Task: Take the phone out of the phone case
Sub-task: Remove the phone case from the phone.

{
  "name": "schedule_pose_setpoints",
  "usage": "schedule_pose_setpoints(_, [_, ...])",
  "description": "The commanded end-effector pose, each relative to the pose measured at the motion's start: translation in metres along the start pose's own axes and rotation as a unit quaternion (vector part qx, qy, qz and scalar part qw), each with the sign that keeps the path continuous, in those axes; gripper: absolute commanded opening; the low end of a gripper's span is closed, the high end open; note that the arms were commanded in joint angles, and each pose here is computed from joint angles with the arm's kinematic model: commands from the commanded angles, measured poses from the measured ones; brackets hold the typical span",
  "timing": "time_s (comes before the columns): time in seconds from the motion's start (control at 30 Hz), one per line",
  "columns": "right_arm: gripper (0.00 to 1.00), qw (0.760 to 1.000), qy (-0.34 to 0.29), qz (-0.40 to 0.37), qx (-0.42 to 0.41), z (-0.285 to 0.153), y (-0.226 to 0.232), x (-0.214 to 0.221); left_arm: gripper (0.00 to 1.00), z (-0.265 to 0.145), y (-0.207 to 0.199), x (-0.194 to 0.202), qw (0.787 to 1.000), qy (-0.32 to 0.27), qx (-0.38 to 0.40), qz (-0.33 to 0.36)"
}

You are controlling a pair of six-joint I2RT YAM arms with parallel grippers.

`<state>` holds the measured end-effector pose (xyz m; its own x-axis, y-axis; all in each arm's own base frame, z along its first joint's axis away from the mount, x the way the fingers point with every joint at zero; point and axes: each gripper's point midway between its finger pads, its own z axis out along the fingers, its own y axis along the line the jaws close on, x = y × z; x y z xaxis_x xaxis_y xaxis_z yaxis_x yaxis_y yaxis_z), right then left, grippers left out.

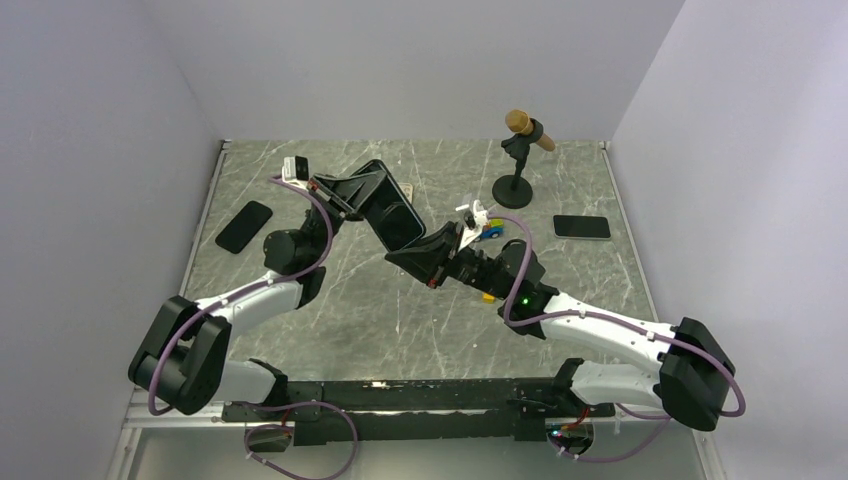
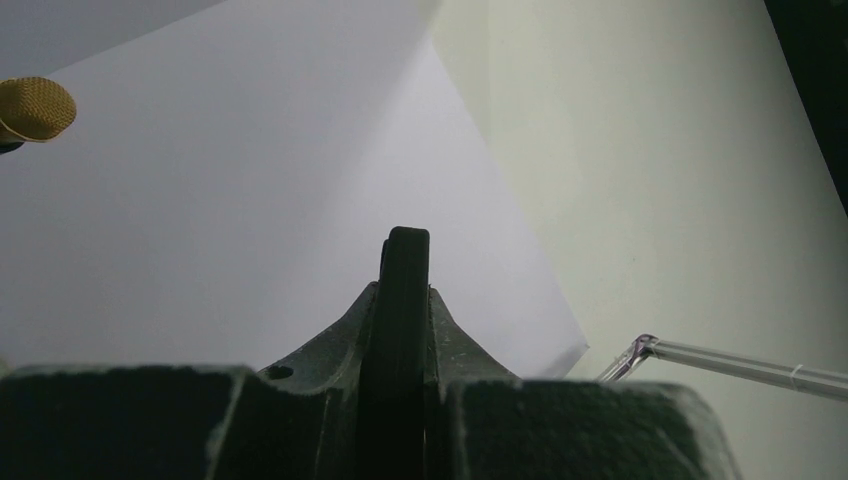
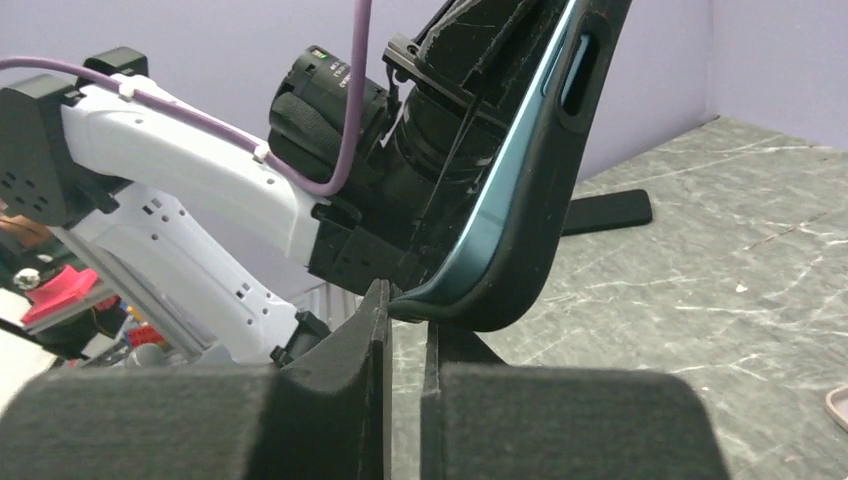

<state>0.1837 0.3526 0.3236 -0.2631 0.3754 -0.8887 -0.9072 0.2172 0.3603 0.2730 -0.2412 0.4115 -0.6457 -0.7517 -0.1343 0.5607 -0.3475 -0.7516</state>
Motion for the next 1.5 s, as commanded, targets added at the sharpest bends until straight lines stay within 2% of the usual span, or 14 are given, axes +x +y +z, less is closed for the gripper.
schedule_pose_setpoints(0.0, [0.00,0.984,0.033,-0.098,0.146,-0.012,-0.080,0.018,0.00,-0.018,-0.099,0.020,0.988,0.036,0.153,-0.007])
schedule_pose_setpoints(0.1, [0.00,0.988,0.050,-0.103,0.108,-0.016,-0.081,0.030,0.00,-0.027,-0.109,0.024,0.986,0.042,0.160,-0.011])
schedule_pose_setpoints(0.3, [0.00,0.997,0.059,-0.043,-0.010,-0.024,-0.075,0.038,0.00,-0.033,-0.132,0.031,0.981,0.065,0.184,-0.022])
schedule_pose_setpoints(0.47, [0.00,0.994,0.074,-0.016,-0.074,-0.021,-0.066,0.048,0.00,-0.031,-0.154,0.038,0.973,0.092,0.210,-0.019])
schedule_pose_setpoints(0.6, [0.00,0.988,0.082,-0.010,-0.127,-0.018,-0.052,0.047,0.00,-0.032,-0.150,0.038,0.974,0.093,0.202,-0.038])
schedule_pose_setpoints(0.87, [0.00,0.991,0.091,-0.017,-0.100,-0.014,-0.058,0.042,0.00,-0.030,-0.134,0.038,0.978,0.093,0.182,-0.051])
schedule_pose_setpoints(0.9, [0.02,0.992,0.089,-0.005,-0.086,-0.015,-0.060,0.040,0.00,-0.029,-0.132,0.038,0.978,0.092,0.180,-0.047])
schedule_pose_setpoints(1.03, [0.45,0.991,0.117,0.058,0.016,-0.034,-0.075,0.054,0.00,-0.028,-0.119,0.039,0.980,0.106,0.170,0.009])
schedule_pose_setpoints(1.13, [0.65,0.980,0.150,0.106,0.073,-0.059,-0.077,0.071,0.00,-0.031,-0.100,0.030,0.983,0.104,0.145,0.038])
schedule_pose_setpoints(1.17, [0.68,0.976,0.159,0.123,0.086,-0.066,-0.075,0.074,0.00,-0.032,-0.093,0.026,0.984,0.104,0.136,0.048])
schedule_pose_setpoints(1.27, [0.70,0.960,0.183,0.184,0.109,-0.080,-0.065,0.074,0.00,-0.034,-0.077,0.017,0.985,0.109,0.113,0.077])
schedule_pose_setpoints(1.33, [0.68,0.954,0.192,0.209,0.100,-0.081,-0.051,0.064,0.00,-0.036,-0.069,0.016,0.982,0.122,0.105,0.100])
schedule_pose_setpoints(1.47, [0.66,0.958,0.165,0.228,0.047,-0.069,-0.018,0.025,0.00,-0.038,-0.055,0.020,0.978,0.144,0.084,0.128])
